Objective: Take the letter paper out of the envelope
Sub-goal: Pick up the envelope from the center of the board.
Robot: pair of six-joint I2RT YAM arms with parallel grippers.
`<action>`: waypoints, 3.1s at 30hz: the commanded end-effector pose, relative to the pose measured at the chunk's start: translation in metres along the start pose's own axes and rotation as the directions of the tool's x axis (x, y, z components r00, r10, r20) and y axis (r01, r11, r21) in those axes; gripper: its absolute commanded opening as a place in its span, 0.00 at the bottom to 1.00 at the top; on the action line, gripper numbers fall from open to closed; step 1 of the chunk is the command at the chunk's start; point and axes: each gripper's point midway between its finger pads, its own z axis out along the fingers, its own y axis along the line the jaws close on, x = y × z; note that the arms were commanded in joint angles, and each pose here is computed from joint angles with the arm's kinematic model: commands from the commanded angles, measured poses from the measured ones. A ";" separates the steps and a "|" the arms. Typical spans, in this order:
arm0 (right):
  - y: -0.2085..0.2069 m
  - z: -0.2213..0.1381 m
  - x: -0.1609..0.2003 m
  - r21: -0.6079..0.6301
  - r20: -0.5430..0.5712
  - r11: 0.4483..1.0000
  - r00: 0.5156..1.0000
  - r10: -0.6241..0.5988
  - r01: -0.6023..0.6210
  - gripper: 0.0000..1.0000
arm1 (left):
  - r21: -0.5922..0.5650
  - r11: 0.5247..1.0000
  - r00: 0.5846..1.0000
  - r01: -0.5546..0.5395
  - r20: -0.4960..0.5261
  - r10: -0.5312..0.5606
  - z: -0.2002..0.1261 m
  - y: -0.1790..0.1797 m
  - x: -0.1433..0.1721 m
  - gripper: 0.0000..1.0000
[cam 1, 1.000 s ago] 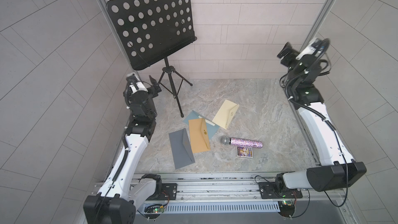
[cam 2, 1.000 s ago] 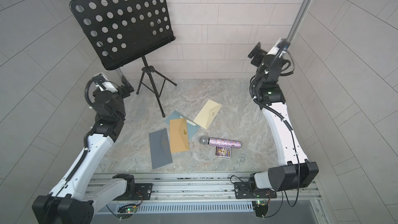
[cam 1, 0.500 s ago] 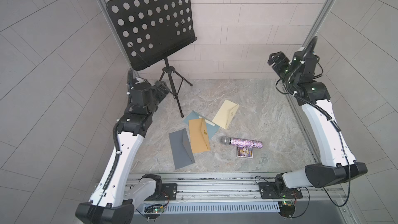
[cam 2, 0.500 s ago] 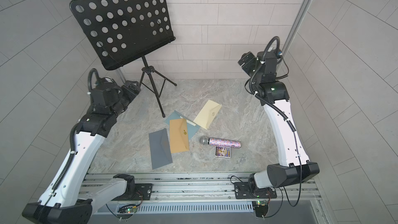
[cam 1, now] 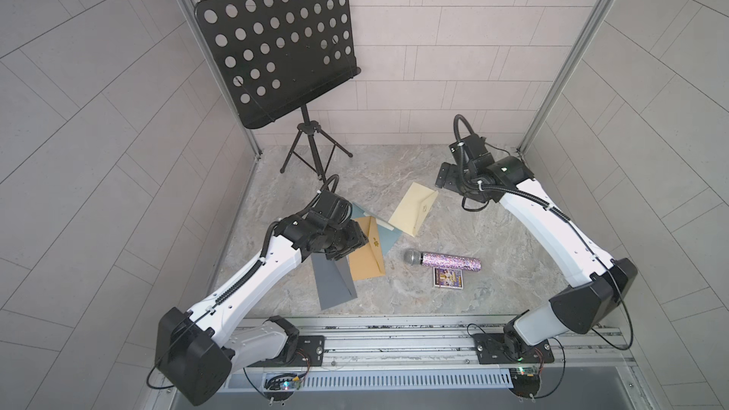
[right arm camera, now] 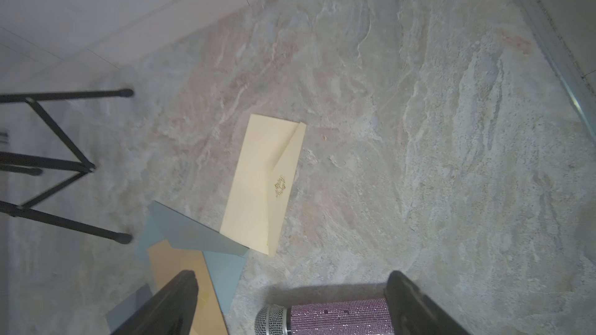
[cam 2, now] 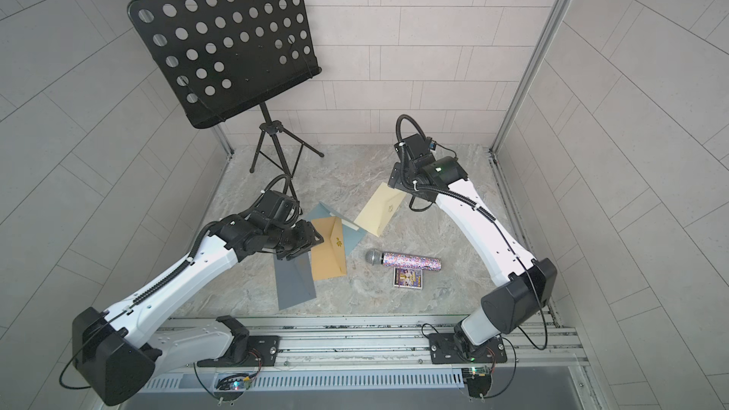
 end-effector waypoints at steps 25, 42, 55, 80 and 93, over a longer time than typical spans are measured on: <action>0.032 0.183 0.073 0.067 -0.399 0.983 0.907 -0.131 0.172 0.84 | 0.155 0.985 0.997 -0.073 0.026 0.070 -0.005 -0.042 -0.014 0.89; 0.021 0.220 0.078 0.056 -0.455 0.987 0.884 -0.109 0.151 0.54 | 0.138 0.987 0.996 -0.084 0.002 0.084 0.001 -0.042 -0.015 0.87; 0.011 0.229 0.090 0.063 -0.481 0.990 0.873 -0.081 0.126 0.41 | 0.132 0.987 0.996 -0.088 -0.005 0.089 0.004 -0.044 -0.017 0.86; 0.021 0.187 0.045 0.015 -0.359 0.993 0.928 -0.102 0.115 0.00 | 0.148 0.986 0.997 -0.081 -0.003 0.082 0.006 -0.055 -0.024 0.86; 0.058 0.082 -0.024 -0.198 -0.215 0.980 0.974 -0.069 0.026 0.00 | 0.216 0.967 0.990 -0.139 0.051 0.131 -0.021 -0.107 -0.052 0.74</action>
